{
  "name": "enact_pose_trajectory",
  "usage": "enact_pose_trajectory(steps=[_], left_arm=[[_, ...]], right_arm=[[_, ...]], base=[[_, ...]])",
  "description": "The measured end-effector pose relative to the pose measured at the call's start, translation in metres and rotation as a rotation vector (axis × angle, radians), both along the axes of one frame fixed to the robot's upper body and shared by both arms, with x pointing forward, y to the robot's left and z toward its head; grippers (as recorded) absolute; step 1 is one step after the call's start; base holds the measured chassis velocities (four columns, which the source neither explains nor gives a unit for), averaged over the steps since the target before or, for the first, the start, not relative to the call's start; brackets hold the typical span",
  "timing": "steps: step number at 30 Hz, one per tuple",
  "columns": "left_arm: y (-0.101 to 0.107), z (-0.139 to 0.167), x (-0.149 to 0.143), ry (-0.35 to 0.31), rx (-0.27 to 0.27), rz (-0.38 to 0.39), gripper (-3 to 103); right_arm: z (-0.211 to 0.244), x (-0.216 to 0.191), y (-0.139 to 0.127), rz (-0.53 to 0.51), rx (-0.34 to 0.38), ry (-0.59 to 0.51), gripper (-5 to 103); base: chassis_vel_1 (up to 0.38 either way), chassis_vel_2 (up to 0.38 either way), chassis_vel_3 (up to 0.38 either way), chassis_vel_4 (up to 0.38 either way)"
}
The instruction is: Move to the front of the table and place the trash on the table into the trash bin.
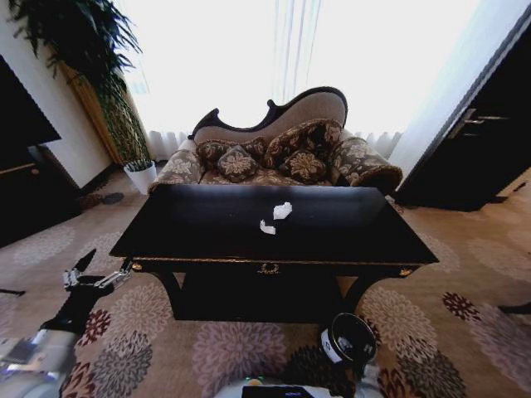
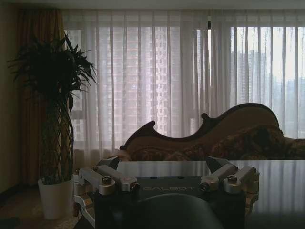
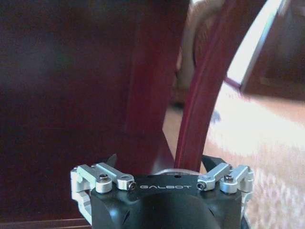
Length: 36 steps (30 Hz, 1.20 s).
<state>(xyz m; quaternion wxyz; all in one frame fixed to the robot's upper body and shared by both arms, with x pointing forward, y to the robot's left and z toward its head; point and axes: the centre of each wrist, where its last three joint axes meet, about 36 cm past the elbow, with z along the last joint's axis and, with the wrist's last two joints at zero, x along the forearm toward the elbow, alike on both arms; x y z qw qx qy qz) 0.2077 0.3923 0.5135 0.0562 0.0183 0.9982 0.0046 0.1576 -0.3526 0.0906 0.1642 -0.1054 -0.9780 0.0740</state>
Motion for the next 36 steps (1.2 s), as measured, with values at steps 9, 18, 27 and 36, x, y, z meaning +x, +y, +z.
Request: enact_pose_trajectory(steps=[9, 18, 27, 36], left_arm=[[0.0, 0.0, 0.0, 0.0, 0.0, 0.0, 100], [0.0, 0.0, 0.0, 0.0, 0.0, 0.0, 100], [0.0, 0.0, 0.0, 0.0, 0.0, 0.0, 100], [0.0, 0.0, 0.0, 0.0, 0.0, 0.0, 100]], right_arm=[[0.046, -0.067, 0.043, -0.048, 0.066, -0.099, 100], [0.089, -0.103, 0.083, -0.14, 0.055, -0.188, 100], [0.14, -0.102, 0.074, -0.173, 0.003, -0.308, 100], [0.19, -0.092, 0.062, -0.165, -0.048, -0.402, 100]], base=[[0.0, 0.0, 0.0, 0.0], [0.0, 0.0, 0.0, 0.0], [0.0, 0.0, 0.0, 0.0], [0.0, 0.0, 0.0, 0.0]])
